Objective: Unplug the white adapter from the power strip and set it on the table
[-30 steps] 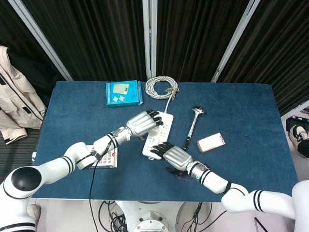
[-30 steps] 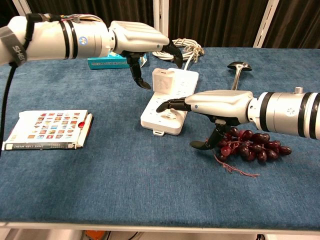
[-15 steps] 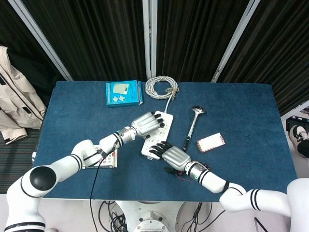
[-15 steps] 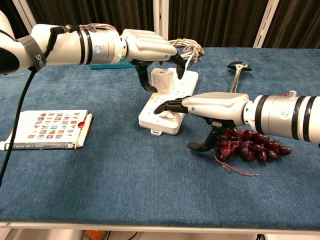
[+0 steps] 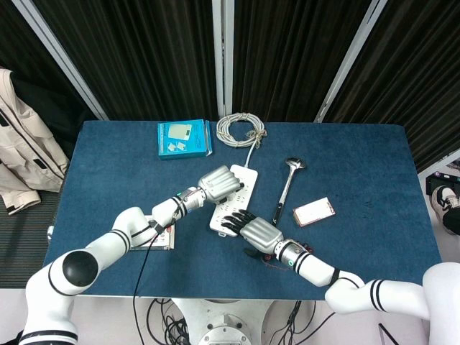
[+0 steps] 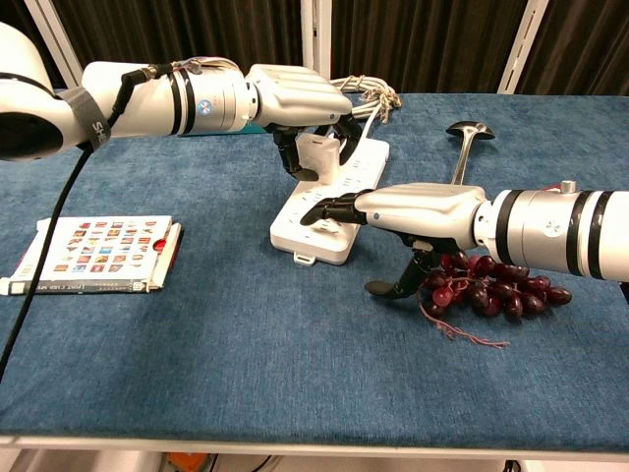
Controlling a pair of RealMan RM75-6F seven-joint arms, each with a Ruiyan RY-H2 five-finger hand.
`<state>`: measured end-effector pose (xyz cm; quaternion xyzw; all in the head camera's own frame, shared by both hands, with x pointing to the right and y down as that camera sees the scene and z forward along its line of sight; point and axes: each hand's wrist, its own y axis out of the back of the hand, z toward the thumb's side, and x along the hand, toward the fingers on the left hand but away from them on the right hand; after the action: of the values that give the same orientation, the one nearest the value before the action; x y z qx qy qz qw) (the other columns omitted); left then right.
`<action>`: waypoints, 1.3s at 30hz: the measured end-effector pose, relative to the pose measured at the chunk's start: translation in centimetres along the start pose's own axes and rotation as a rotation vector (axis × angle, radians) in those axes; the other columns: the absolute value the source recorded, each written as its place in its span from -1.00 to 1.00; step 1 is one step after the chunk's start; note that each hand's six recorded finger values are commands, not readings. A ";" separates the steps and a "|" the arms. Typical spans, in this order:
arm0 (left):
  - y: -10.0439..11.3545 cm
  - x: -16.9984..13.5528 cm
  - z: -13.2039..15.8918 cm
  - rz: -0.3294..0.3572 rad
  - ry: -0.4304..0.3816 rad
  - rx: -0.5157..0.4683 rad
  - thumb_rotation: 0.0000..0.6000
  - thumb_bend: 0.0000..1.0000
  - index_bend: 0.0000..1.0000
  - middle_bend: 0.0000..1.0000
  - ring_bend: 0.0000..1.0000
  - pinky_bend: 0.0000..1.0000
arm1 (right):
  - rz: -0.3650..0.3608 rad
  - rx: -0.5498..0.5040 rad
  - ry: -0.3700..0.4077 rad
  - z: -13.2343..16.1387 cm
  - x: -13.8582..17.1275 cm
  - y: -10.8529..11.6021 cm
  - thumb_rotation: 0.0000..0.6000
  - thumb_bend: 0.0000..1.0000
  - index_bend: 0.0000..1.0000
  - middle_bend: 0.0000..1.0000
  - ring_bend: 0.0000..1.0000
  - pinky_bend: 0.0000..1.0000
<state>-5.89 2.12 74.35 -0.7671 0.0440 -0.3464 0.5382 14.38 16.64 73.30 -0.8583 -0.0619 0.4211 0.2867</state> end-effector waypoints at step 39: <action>-2.2 -6.8 -8.1 0.057 0.259 -0.260 1.00 -0.59 -0.71 -0.60 -0.81 -0.65 | -0.134 0.039 0.022 0.4 2.7 2.4 1.00 -0.35 -1.00 -0.91 -1.00 -1.00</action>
<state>-16.45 -0.43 74.41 -0.7776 0.1793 -0.4184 0.4338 15.50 15.81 69.95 -0.8510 -0.1079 0.3928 0.3315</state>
